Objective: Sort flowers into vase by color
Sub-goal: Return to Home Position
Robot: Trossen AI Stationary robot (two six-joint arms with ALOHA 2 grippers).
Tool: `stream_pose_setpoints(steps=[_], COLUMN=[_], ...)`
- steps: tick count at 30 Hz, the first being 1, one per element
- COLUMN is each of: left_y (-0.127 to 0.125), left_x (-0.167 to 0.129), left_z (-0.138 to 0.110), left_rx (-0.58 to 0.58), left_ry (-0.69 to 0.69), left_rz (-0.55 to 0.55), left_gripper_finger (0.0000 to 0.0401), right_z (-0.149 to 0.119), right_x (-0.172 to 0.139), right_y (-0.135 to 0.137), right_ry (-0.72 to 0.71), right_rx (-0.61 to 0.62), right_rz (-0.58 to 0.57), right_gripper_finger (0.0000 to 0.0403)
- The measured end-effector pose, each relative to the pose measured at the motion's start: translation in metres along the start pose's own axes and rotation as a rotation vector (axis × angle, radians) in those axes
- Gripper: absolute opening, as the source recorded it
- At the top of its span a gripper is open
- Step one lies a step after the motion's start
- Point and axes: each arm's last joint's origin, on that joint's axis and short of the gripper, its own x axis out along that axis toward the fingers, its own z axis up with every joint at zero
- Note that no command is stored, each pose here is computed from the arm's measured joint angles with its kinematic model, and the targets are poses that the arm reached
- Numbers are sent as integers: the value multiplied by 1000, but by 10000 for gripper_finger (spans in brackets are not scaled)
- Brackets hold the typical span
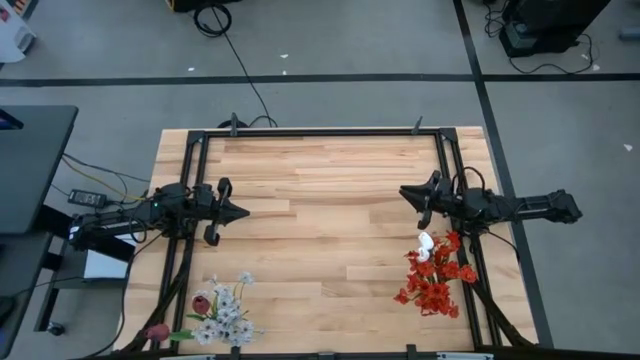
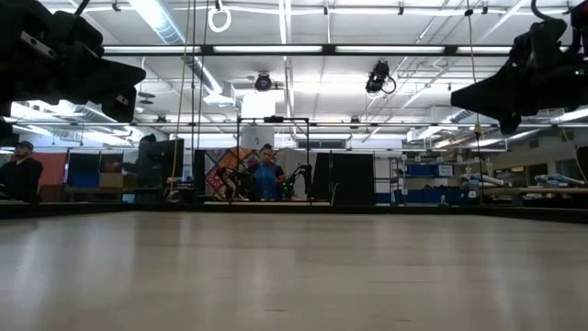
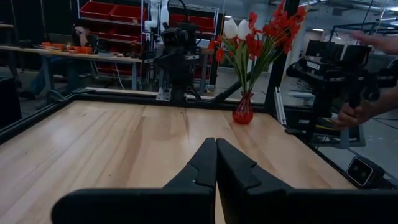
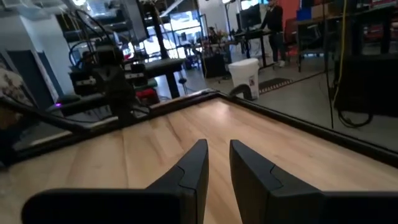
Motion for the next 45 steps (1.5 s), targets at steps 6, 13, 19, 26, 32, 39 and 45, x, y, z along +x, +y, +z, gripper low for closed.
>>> stream_pose_setpoints(steps=[6, 13, 19, 26, 32, 39, 45], left_y=[0, 0, 0, 0, 0, 0, 0], left_x=[0, 0, 0, 0, 0, 0, 0], left_z=[0, 0, 0, 0, 0, 0, 0], left_rx=[0, 0, 0, 0, 0, 0, 0], left_ry=[0, 0, 0, 0, 0, 0, 0], left_rz=[0, 0, 0, 0, 0, 0, 0], left_gripper_finger=[9, 9, 9, 9, 9, 9, 9], right_z=[14, 15, 15, 15, 15, 16, 16], right_x=[-1, -1, -1, -1, -1, -1, -1], right_y=[3, 3, 3, 3, 3, 3, 3], right_ry=[-79, -96, -96, -96, -96, -96, -96], right_rx=[19, 12, 12, 12, 12, 13, 13], right_rz=[42, 45, 45, 45, 45, 45, 45], right_gripper_finger=[75, 75, 75, 75, 75, 75, 75])
